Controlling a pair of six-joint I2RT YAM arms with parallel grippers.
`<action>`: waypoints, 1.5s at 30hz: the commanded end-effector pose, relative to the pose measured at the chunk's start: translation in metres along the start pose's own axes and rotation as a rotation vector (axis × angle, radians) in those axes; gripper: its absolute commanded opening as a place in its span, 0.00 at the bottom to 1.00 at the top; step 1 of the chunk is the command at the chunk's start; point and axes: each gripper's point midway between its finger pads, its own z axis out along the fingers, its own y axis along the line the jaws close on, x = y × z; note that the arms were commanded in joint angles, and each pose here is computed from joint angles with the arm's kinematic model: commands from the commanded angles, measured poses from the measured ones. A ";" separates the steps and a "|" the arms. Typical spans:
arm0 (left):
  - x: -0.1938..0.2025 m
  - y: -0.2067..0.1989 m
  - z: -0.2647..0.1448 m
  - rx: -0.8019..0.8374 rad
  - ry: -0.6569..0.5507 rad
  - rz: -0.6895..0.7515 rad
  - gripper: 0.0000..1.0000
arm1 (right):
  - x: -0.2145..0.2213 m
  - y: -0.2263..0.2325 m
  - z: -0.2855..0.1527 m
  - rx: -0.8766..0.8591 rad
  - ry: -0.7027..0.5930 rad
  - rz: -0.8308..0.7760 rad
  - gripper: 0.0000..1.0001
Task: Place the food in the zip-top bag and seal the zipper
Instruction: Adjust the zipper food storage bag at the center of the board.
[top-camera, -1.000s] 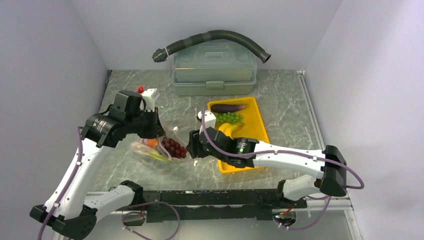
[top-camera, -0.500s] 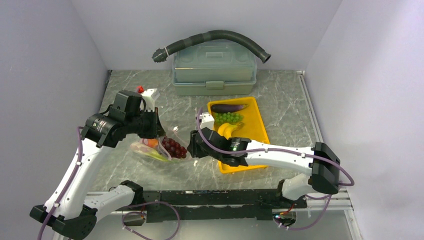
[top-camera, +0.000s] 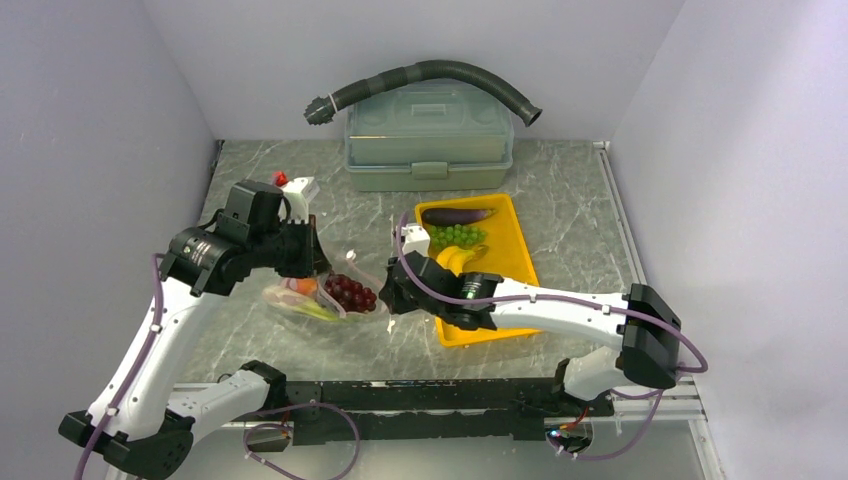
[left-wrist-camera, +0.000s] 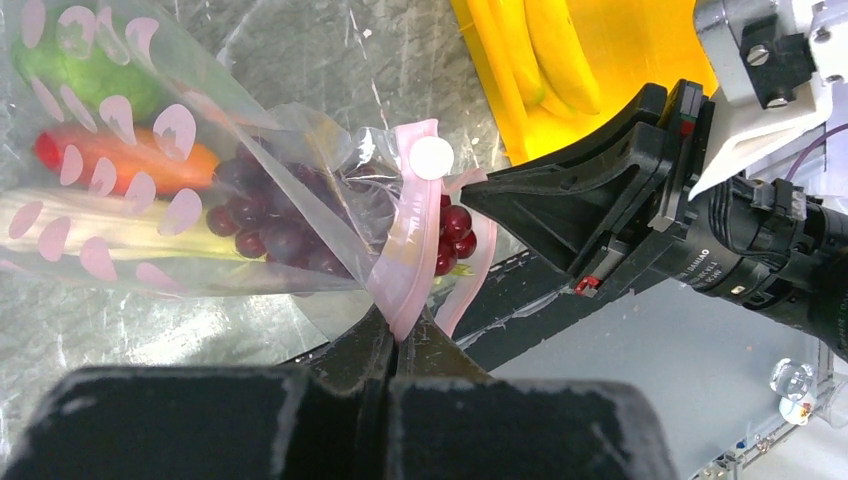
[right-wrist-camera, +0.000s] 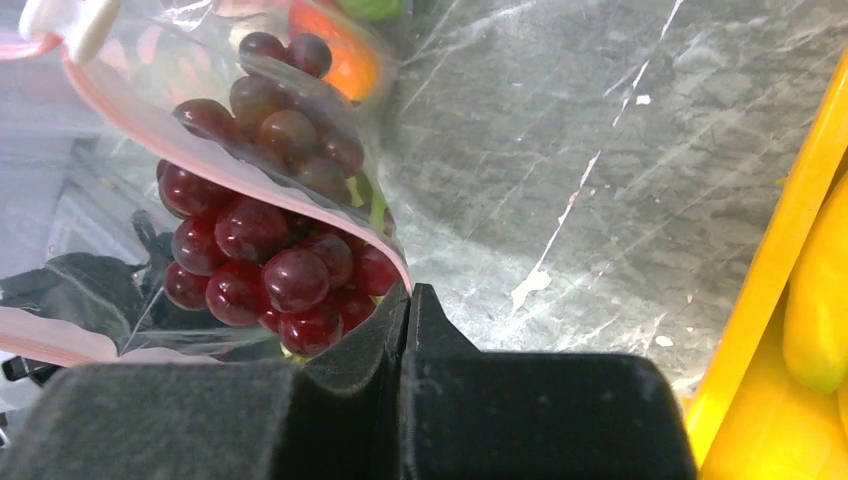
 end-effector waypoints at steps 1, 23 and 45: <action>-0.020 -0.015 -0.020 0.046 -0.100 0.015 0.00 | -0.053 0.032 -0.033 -0.097 -0.119 -0.007 0.00; -0.026 -0.017 -0.038 0.032 -0.134 0.029 0.01 | -0.098 0.042 -0.069 -0.097 -0.161 -0.106 0.00; -0.034 -0.006 -0.044 -0.047 -0.136 0.061 0.01 | -0.065 0.015 0.003 -0.069 -0.050 -0.028 0.00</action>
